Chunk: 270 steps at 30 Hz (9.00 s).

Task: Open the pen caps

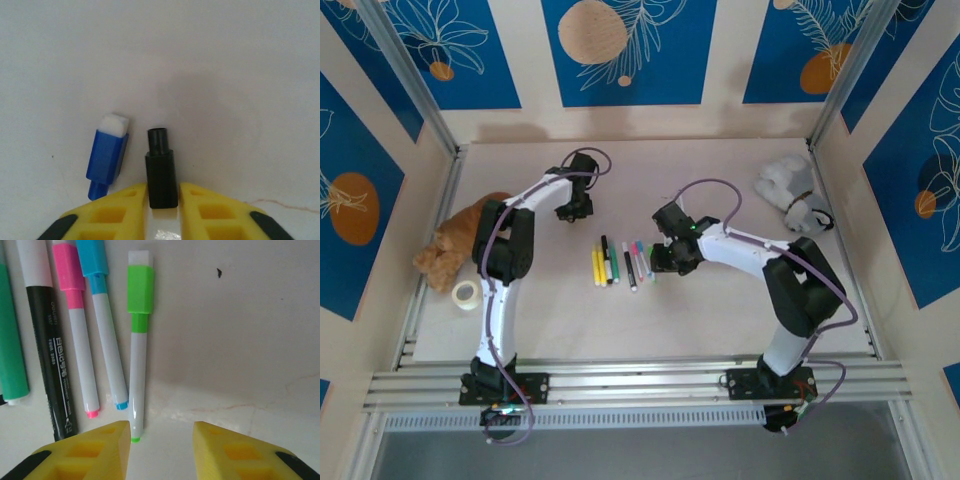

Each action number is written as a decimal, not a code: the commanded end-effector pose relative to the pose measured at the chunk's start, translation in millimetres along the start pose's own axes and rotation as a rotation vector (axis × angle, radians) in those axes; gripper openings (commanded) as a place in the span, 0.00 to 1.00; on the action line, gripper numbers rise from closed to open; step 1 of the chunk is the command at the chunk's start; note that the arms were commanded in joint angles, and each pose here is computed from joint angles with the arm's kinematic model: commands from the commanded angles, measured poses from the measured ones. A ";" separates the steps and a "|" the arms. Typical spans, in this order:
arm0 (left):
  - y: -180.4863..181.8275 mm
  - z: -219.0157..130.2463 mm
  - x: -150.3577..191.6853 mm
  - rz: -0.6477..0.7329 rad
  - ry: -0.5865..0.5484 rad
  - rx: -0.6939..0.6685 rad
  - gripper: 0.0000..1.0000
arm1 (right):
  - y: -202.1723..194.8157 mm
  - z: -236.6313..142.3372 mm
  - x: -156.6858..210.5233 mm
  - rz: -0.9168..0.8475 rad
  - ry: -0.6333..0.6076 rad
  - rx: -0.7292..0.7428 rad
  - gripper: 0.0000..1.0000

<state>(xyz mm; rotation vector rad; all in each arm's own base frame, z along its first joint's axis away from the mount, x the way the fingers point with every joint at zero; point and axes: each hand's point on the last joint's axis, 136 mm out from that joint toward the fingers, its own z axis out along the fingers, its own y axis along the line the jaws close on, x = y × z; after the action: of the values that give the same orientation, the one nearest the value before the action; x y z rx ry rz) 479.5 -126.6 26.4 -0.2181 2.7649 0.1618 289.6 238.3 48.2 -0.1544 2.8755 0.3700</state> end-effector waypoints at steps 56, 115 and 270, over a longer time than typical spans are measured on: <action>-129.1 -140.5 59.7 -0.026 -0.006 0.676 0.57 | 36.7 -34.2 -14.0 -0.103 -0.086 -0.202 0.00; -174.0 -142.2 46.7 -0.085 -0.047 0.727 0.00 | 52.8 -60.1 9.6 -0.037 -0.088 -0.411 0.00; -7.6 0.7 -29.3 0.095 0.082 0.035 0.27 | -45.8 54.9 -171.8 0.026 0.005 0.111 0.17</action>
<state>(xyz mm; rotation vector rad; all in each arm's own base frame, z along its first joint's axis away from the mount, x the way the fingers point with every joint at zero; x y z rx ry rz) 495.1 -137.0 25.9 -0.0546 2.9124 0.1001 474.0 227.4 34.0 -0.0947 2.8686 0.2539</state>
